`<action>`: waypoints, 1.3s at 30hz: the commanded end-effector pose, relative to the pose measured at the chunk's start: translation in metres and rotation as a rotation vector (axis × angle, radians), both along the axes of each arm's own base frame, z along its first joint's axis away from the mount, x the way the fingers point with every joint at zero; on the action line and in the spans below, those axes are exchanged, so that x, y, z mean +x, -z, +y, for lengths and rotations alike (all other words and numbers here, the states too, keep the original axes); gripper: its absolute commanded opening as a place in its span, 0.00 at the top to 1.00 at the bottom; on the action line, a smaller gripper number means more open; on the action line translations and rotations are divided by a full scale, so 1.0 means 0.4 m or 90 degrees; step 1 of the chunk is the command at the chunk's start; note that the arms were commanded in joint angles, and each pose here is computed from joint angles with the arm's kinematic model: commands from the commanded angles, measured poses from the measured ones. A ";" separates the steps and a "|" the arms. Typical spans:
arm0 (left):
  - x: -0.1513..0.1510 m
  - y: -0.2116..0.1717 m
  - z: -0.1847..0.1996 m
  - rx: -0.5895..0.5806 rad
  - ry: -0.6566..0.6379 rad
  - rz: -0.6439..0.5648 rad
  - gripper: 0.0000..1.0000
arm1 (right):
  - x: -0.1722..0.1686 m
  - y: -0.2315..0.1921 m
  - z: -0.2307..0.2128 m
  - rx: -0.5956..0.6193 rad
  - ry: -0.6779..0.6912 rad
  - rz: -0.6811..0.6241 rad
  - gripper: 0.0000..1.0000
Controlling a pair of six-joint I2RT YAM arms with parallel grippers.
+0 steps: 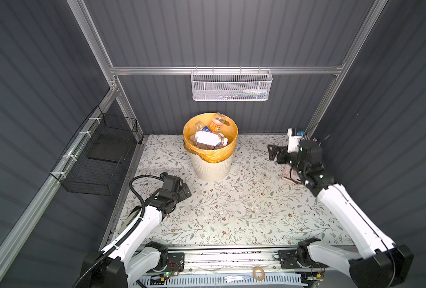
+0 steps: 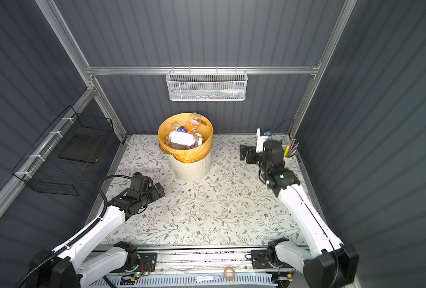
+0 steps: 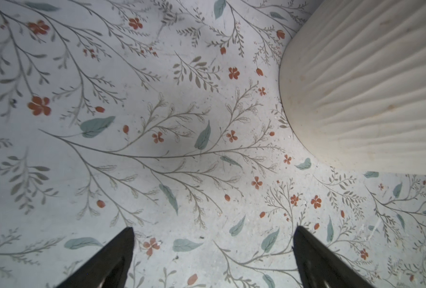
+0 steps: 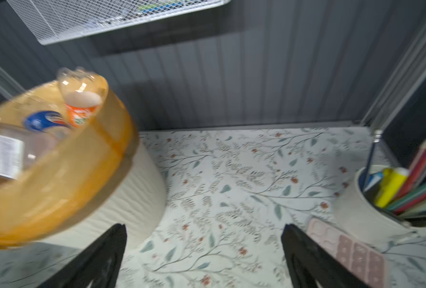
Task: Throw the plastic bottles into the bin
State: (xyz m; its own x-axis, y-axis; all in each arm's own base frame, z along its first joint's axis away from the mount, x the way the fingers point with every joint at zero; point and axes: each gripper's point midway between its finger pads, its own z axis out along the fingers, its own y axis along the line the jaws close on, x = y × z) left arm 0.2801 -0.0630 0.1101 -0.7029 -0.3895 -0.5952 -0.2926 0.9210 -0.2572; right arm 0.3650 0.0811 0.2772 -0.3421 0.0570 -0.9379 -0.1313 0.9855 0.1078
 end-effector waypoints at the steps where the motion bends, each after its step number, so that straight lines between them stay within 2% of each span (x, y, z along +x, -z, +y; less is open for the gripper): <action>1: 0.017 -0.051 0.055 0.078 -0.030 -0.034 0.00 | -0.026 -0.043 -0.114 -0.106 0.110 -0.196 0.01; 3: 0.027 -0.064 0.080 0.116 -0.049 -0.046 0.00 | -0.050 0.012 -0.148 -0.114 0.125 -0.210 0.01; 6: 0.050 -0.085 0.106 0.169 -0.061 -0.077 0.00 | -0.058 0.116 -0.192 -0.109 0.146 -0.179 0.01; 13: 0.124 -0.141 0.148 0.293 -0.083 -0.171 0.00 | -0.006 0.294 -0.220 -0.075 0.131 -0.102 0.01; 20: 0.171 -0.119 0.169 0.383 -0.081 -0.209 0.00 | 0.022 0.370 -0.229 -0.073 0.128 -0.132 0.01; 21: 0.173 -0.109 0.175 0.391 -0.080 -0.210 0.00 | 0.019 0.381 -0.235 -0.071 0.136 -0.107 0.01; 25: 0.188 -0.056 0.193 0.392 -0.058 -0.215 0.01 | 0.041 0.381 -0.248 -0.070 0.153 -0.096 0.01; 27: 0.191 -0.031 0.210 0.387 -0.062 -0.216 0.01 | 0.048 0.392 -0.256 -0.058 0.156 -0.063 0.01; 32: 0.197 0.017 0.255 0.312 -0.081 -0.266 0.01 | 0.051 0.391 -0.265 -0.048 0.157 -0.068 0.01; 35: 0.223 0.014 0.257 0.281 -0.062 -0.308 0.01 | 0.051 0.391 -0.265 -0.048 0.157 -0.067 0.01; 39: 0.264 0.046 0.274 0.239 -0.056 -0.319 0.01 | 0.052 0.390 -0.265 -0.048 0.156 -0.069 0.01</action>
